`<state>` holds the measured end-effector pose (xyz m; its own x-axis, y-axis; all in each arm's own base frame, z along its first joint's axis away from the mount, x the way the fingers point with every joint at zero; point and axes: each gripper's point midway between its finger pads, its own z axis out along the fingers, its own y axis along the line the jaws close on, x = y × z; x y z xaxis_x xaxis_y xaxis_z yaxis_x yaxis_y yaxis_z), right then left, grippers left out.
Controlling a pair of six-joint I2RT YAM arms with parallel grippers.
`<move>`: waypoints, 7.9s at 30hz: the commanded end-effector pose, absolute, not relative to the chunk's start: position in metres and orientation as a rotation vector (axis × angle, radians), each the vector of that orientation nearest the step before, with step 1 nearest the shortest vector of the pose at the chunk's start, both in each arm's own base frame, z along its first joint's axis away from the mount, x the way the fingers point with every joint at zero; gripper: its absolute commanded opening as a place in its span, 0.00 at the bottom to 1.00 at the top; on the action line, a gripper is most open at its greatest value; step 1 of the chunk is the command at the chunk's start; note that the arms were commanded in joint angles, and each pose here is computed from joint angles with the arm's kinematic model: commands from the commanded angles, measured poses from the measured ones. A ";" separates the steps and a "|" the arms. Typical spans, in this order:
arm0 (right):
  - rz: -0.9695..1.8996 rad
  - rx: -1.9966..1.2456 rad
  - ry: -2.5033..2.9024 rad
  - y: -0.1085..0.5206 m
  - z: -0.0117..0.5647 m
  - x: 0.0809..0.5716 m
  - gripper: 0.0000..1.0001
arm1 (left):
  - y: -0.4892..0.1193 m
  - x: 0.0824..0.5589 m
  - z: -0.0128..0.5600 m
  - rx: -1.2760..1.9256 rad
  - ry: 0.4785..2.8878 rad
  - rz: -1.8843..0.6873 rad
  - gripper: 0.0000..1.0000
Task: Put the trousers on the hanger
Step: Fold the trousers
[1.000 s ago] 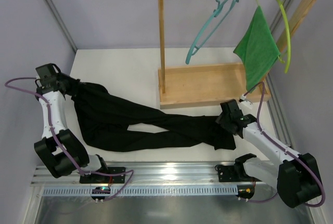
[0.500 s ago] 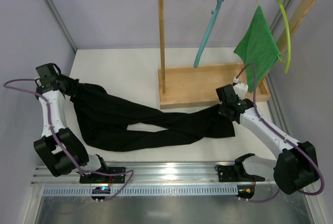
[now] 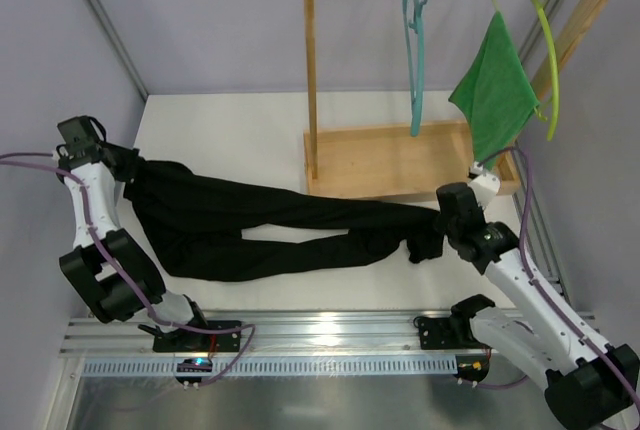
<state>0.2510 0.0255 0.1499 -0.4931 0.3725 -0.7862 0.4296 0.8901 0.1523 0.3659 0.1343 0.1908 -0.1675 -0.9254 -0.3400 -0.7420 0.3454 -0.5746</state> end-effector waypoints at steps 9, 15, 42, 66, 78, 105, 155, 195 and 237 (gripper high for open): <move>0.281 0.629 2.150 0.062 0.158 0.227 0.66 | 0.153 0.365 0.194 -1.431 1.949 -0.337 0.00; 0.163 0.597 2.223 0.053 0.148 0.263 0.72 | 0.148 0.366 0.192 -1.408 1.975 -0.364 0.00; 0.149 0.535 2.167 0.041 0.191 0.314 0.04 | 0.140 0.364 0.180 -1.430 1.975 -0.416 0.00; 0.083 0.685 2.188 0.040 0.166 0.226 0.86 | 0.148 0.363 0.187 -1.415 1.994 -0.355 0.00; 0.135 0.717 2.389 0.050 0.099 0.279 0.68 | 0.141 0.358 0.176 -1.404 2.029 -0.382 0.00; 0.099 0.595 2.529 0.047 0.071 0.248 0.61 | 0.136 0.357 0.176 -1.398 2.015 -0.407 0.00; 0.061 1.394 2.156 -0.038 0.086 0.290 0.65 | 0.140 0.349 0.164 -1.429 2.030 -0.391 0.01; -0.329 1.219 1.604 -0.130 0.242 0.222 0.04 | 0.152 0.360 0.214 -1.443 1.909 -0.487 0.00; -0.267 1.037 1.838 -0.117 0.232 0.274 0.04 | 0.166 0.333 0.211 -1.481 1.852 -0.350 0.00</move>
